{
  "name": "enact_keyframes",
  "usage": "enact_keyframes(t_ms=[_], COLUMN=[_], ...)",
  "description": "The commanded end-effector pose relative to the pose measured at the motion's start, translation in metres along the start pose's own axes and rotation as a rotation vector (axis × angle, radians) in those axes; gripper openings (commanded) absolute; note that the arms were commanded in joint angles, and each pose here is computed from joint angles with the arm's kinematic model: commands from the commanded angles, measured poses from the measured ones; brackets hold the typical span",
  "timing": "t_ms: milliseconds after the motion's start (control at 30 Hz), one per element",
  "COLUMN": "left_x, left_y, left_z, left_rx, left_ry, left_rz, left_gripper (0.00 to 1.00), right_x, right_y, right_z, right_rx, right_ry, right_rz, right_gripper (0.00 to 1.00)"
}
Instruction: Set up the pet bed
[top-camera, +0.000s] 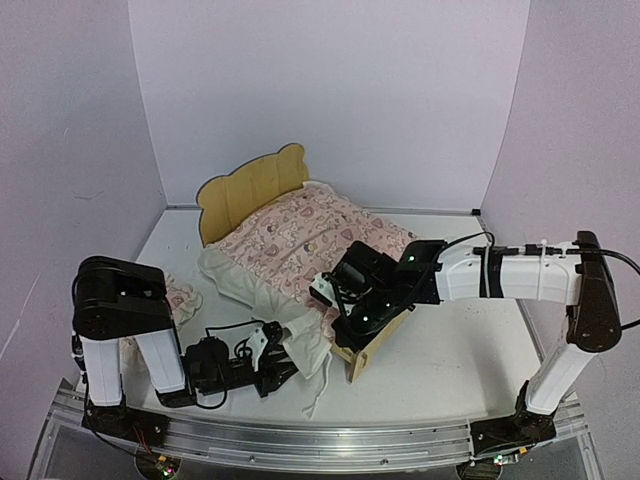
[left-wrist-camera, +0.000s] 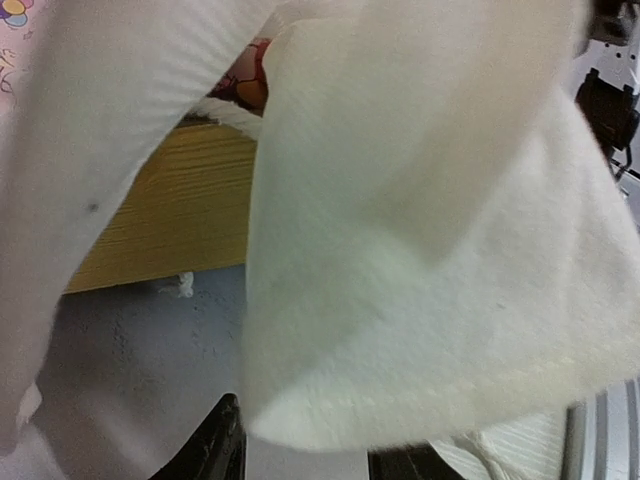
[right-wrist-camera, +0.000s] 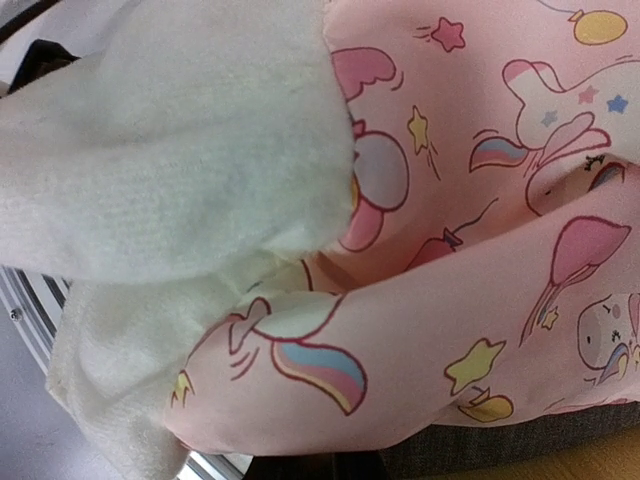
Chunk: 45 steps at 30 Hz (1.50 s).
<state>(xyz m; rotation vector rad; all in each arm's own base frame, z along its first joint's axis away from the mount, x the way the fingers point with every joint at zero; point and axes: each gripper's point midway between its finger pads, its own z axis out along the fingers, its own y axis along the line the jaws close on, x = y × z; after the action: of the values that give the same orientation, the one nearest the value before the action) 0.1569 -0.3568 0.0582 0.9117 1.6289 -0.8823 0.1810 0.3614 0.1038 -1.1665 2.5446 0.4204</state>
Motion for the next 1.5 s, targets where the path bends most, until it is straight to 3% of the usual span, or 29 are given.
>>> enact_keyframes(t_ms=[0, 433, 767, 900, 967, 1100, 1267, 1467], left_x=[-0.043, -0.044, -0.062, -0.068, -0.069, -0.068, -0.058, -0.042], left_y=[0.015, 0.048, 0.073, 0.062, 0.05, 0.021, -0.023, -0.053], left_z=[0.016, 0.051, 0.055, 0.059, 0.059, 0.046, 0.036, 0.046], left_rx=[-0.105, -0.316, -0.438, -0.364, -0.293, -0.128, 0.09, 0.18], left_ry=[-0.207, -0.251, -0.323, -0.331, -0.328, -0.313, -0.221, -0.151], left_rz=[0.017, 0.109, 0.107, 0.155, 0.18, 0.177, 0.141, 0.112], left_gripper=[0.42, 0.49, 0.53, 0.38, 0.2, 0.01, 0.0, 0.0], right_x=[-0.065, -0.082, -0.081, -0.079, -0.079, -0.085, -0.097, -0.112], right_y=[0.024, 0.034, 0.039, 0.037, 0.035, 0.031, 0.025, 0.032], right_z=[-0.066, -0.09, -0.097, -0.096, -0.094, -0.087, -0.076, -0.077], right_rx=[-0.107, -0.156, -0.186, -0.177, -0.165, -0.138, -0.122, -0.199], right_ry=[-0.259, -0.32, -0.326, -0.322, -0.323, -0.333, -0.403, -0.517], right_rz=[0.027, 0.032, 0.035, 0.037, 0.036, 0.052, 0.113, 0.176], right_gripper=[0.0, 0.0, 0.0, 0.0, 0.0, 0.0, 0.0, 0.0])
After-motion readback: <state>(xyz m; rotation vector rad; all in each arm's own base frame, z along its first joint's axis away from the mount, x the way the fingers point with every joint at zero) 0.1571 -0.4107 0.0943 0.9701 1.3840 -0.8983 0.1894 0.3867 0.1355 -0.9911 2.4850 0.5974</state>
